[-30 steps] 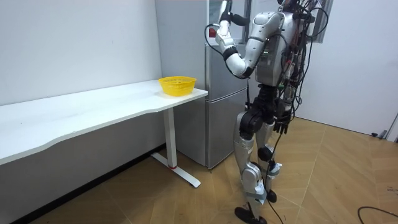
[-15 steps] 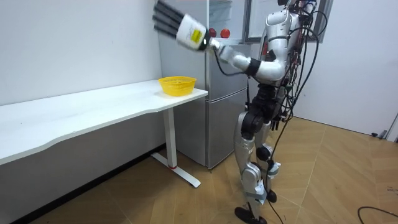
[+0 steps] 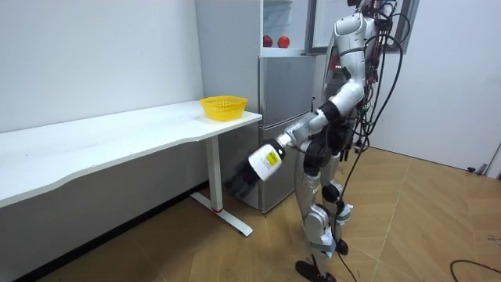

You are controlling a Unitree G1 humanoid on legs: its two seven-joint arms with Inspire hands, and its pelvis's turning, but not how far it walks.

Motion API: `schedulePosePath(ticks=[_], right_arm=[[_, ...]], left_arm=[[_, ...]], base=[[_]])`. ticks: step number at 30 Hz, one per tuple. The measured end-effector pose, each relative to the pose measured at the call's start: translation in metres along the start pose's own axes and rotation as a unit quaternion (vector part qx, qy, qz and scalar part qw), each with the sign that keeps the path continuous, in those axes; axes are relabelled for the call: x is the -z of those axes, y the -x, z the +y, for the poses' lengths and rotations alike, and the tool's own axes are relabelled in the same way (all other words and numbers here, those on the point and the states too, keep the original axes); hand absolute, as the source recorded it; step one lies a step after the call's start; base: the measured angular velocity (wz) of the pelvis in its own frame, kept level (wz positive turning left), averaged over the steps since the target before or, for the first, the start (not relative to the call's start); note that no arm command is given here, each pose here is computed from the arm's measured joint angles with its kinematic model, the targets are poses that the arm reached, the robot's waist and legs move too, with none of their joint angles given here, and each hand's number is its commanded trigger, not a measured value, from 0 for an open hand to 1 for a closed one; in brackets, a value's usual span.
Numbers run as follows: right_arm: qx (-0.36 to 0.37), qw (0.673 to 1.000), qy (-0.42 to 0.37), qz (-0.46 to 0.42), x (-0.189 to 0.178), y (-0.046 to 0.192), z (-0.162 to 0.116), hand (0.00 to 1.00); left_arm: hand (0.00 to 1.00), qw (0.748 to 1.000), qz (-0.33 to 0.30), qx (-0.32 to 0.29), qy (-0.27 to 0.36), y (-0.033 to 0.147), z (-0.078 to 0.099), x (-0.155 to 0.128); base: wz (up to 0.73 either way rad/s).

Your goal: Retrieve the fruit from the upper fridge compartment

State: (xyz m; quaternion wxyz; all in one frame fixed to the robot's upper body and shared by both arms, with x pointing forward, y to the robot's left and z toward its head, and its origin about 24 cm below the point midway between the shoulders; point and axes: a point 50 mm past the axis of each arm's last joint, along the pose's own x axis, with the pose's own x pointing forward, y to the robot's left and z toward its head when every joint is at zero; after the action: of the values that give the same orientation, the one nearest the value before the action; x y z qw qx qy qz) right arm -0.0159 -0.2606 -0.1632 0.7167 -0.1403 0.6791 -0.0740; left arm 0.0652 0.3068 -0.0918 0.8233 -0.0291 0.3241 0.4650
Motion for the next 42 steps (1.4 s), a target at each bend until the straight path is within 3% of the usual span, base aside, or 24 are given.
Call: schedulePosePath(ticks=[4,10,14,17,19,23,27,31,42], right_arm=[[0.0,1.0,0.0,0.009,0.003,0.0,-0.001,0.0],[-0.001,0.999,-0.048,0.009,0.001,0.0,0.0,0.0],[0.007,0.994,-0.107,0.008,-0.002,-0.001,0.0,0.0],[0.025,0.984,-0.178,0.001,-0.008,-0.001,-0.001,0.0],[0.043,0.976,-0.21,-0.028,-0.024,-0.001,-0.004,0.0],[0.097,0.956,-0.253,-0.117,-0.065,0.007,-0.024,0.0],[0.149,0.913,-0.29,-0.247,-0.117,0.031,-0.044,0.0],[0.192,0.844,-0.325,-0.381,-0.158,0.077,-0.063,0.0],[0.311,0.66,-0.346,-0.59,-0.195,0.181,-0.089,0.0]], left_arm=[[0.0,0.995,0.091,0.01,-0.049,0.006,0.007,0.045],[0.0,0.963,0.241,0.034,-0.113,0.032,0.022,0.109],[0.0,0.951,0.273,0.058,-0.135,0.04,0.021,0.122],[0.0,0.939,0.274,0.085,-0.189,0.04,0.02,0.124],[0.0,0.93,0.264,0.109,-0.231,0.04,0.016,0.124],[0.0,0.925,0.249,0.131,-0.255,0.037,0.008,0.12],[0.0,0.921,0.214,0.159,-0.285,0.03,-0.006,0.109],[0.0,0.914,0.195,0.176,-0.31,0.03,-0.01,0.107],[0.0,0.891,0.205,0.179,-0.364,0.038,0.014,0.12]], base=[[-0.04],[-0.01],[-0.07],[-0.02],[-0.12],[-0.21],[-0.15],[-0.22],[-0.07]])
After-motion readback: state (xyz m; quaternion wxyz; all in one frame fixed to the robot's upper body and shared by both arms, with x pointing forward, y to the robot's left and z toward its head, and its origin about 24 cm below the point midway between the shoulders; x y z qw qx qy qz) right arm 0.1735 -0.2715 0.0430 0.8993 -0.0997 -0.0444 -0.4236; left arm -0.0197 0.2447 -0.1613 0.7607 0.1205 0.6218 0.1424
